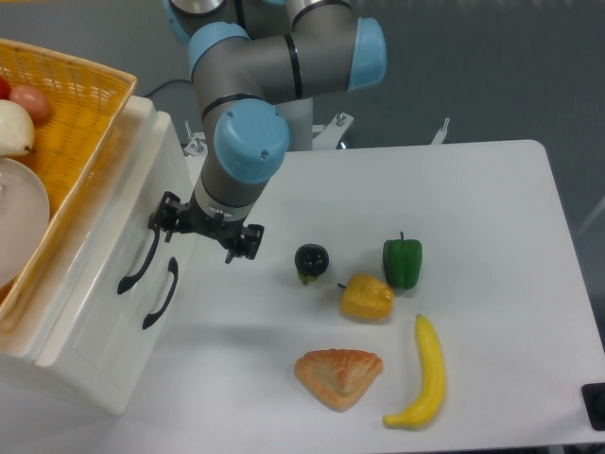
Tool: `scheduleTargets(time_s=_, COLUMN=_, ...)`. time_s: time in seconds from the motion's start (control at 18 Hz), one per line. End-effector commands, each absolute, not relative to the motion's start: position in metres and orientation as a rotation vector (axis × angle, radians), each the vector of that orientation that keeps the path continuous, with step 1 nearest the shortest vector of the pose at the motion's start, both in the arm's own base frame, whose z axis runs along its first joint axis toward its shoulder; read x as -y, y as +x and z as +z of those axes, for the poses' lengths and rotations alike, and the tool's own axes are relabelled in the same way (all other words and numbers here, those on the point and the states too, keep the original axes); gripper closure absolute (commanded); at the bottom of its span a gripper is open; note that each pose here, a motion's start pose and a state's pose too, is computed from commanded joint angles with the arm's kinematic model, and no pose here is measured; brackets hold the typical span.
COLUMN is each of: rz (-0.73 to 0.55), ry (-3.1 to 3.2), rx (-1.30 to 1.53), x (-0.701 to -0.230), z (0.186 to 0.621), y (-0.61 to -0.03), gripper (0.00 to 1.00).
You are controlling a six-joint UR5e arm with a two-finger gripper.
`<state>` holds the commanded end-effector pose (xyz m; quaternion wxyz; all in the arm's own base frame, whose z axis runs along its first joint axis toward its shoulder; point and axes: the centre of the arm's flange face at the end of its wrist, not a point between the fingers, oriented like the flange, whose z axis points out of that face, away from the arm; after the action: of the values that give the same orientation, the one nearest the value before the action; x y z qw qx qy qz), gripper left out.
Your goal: Slide the top white drawer open
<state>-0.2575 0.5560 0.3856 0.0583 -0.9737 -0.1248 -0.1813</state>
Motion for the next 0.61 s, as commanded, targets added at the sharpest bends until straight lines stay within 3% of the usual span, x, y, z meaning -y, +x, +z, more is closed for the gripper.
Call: scheduleTargets(time_s=0.61, rz=-0.573, ry=-2.938, rx=0.352, x=-0.571, z=0.382, y=-0.253, gripper=0.0)
